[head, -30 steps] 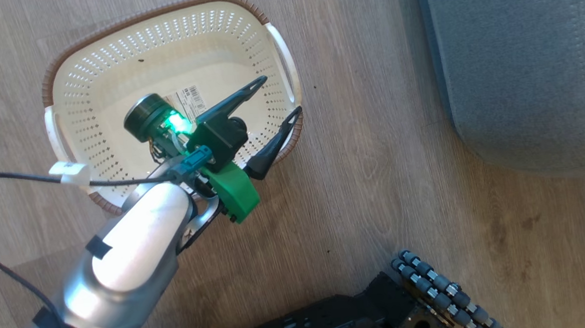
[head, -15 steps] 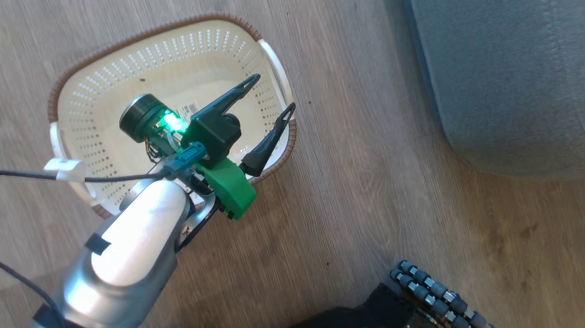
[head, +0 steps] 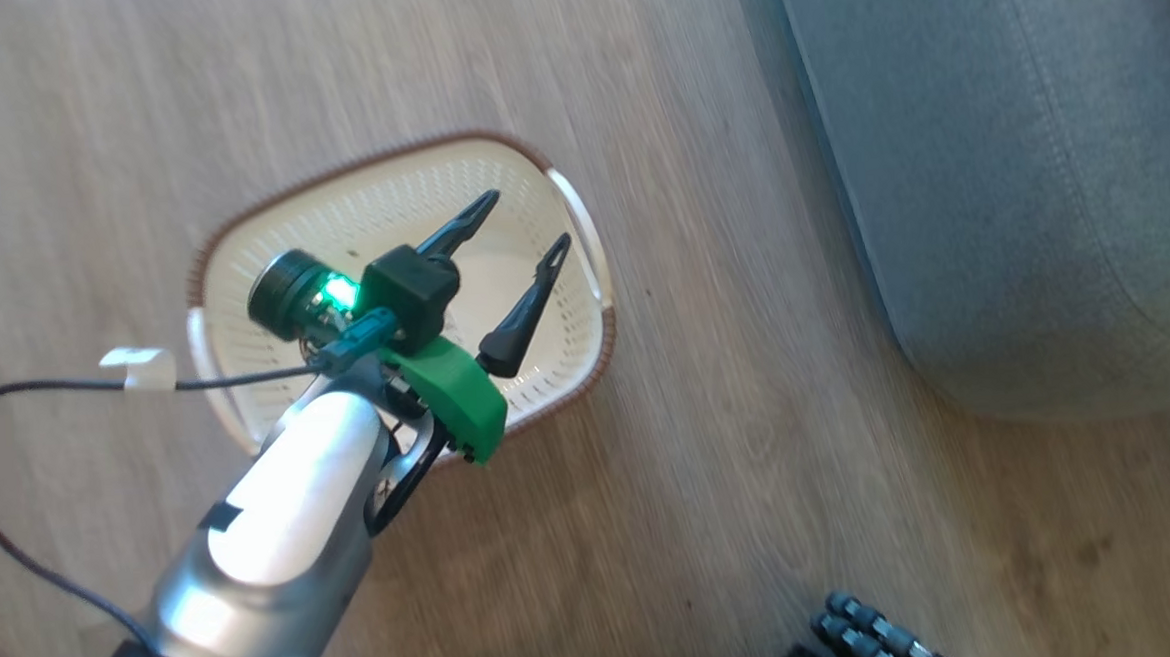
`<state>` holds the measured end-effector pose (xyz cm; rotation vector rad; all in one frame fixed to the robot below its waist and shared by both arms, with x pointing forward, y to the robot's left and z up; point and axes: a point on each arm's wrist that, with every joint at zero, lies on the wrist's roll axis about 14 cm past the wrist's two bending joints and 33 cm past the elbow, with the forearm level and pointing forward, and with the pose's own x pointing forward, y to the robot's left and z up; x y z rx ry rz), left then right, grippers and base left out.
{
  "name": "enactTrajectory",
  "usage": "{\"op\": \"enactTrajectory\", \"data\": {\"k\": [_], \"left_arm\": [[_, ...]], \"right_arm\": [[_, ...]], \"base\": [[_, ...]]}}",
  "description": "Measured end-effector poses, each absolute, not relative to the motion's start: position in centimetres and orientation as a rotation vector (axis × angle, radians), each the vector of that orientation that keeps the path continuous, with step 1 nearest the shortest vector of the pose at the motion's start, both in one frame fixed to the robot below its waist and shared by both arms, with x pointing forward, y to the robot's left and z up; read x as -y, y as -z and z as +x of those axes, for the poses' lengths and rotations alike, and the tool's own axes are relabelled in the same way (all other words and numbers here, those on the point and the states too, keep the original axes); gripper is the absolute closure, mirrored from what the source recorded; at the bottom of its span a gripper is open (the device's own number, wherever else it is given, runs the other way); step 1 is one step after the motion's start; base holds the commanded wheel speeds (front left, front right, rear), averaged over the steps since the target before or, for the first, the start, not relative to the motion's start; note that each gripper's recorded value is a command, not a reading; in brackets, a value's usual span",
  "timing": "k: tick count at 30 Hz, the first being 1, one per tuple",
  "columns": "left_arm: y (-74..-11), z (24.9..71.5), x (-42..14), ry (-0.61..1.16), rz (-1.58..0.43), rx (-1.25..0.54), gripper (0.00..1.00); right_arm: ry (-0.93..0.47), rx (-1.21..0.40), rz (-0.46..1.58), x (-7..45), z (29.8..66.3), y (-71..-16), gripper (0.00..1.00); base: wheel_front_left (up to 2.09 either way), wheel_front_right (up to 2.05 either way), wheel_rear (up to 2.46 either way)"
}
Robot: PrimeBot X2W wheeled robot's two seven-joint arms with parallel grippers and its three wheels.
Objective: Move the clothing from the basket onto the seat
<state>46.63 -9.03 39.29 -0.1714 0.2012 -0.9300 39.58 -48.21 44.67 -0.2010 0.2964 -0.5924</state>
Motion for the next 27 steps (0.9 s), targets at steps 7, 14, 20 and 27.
{"op": "enactTrajectory", "data": {"k": [7, 14, 20, 27], "left_arm": [[-41.9, 46.7, 5.3, 0.78, -0.174, -0.173, 0.0], [-43.4, 45.9, -0.6, 0.584, -0.16, -0.157, 0.0], [-44.5, 44.9, -4.7, 0.454, -0.148, -0.133, 0.0], [-46.6, 43.3, -10.3, 0.277, -0.102, -0.069, 0.0]], "right_arm": [[0.473, -0.165, -0.132, 43.2, 40.2, -46.5, 0.0], [0.311, -0.062, -0.078, 35.8, 41.5, -47.8, 0.0], [0.198, -0.008, -0.055, 31.0, 42.2, -48.8, 0.0], [0.07, 0.068, -0.003, 25.8, 42.8, -50.9, 0.0]], "base": [[0.0, 0.0, 0.0], [0.0, 0.0, 0.0], [0.0, 0.0, 0.0], [0.0, 0.0, 0.0]]}}
